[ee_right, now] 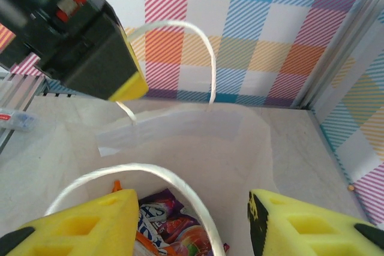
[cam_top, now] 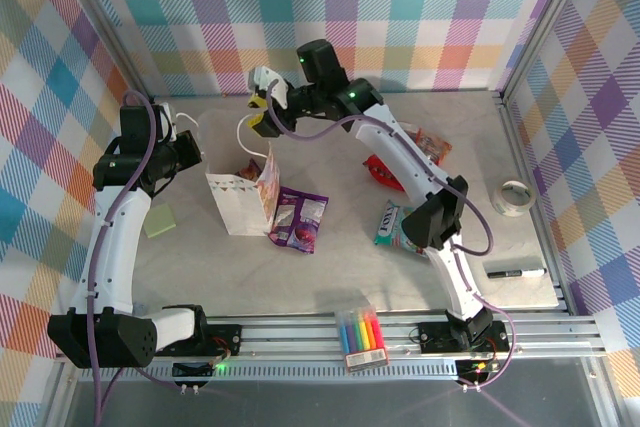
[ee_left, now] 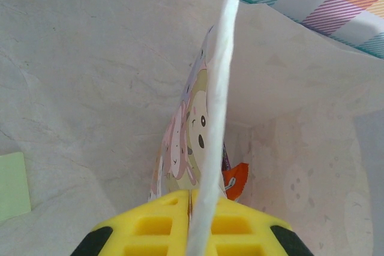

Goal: Place the snacks into the paper bag

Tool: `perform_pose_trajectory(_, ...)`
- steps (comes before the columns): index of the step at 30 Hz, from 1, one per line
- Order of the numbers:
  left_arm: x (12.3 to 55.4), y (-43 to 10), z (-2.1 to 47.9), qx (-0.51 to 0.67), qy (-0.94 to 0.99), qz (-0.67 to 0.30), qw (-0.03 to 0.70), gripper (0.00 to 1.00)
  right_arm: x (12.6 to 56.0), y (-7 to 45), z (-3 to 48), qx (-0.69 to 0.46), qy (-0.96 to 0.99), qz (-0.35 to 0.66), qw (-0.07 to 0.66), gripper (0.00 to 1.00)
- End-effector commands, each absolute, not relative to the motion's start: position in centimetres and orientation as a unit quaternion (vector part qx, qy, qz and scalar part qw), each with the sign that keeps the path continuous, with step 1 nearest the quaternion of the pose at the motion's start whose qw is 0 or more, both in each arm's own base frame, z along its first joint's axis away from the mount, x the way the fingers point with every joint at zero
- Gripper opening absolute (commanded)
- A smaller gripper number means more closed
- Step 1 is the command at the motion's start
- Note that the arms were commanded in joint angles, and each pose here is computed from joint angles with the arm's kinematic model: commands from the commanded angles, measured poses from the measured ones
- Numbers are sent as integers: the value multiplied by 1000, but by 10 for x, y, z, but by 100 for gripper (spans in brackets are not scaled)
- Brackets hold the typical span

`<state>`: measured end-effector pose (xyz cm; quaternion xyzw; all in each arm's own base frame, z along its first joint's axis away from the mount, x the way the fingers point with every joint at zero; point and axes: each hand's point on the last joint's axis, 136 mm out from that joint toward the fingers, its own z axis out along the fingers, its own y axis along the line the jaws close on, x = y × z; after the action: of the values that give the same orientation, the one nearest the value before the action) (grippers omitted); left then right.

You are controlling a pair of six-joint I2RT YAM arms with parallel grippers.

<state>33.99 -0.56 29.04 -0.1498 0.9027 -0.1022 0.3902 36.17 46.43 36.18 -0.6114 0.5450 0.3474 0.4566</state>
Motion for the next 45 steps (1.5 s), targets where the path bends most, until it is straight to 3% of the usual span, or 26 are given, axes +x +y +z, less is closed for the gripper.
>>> perform_pose_trajectory(1,334,-4,290,-148,903,-103,390,9,344,454,397,-603,534,356,474,52)
perform_pose_trajectory(20,337,-8,290,-144,903,-114,390,10,323,422,389,-580,568,339,475,54)
perform_pose_trajectory(31,339,-8,292,-144,902,-115,390,10,330,371,337,-486,660,354,450,56)
perform_pose_trajectory(45,337,-7,295,-151,900,-114,392,11,320,339,257,-352,761,425,341,77)
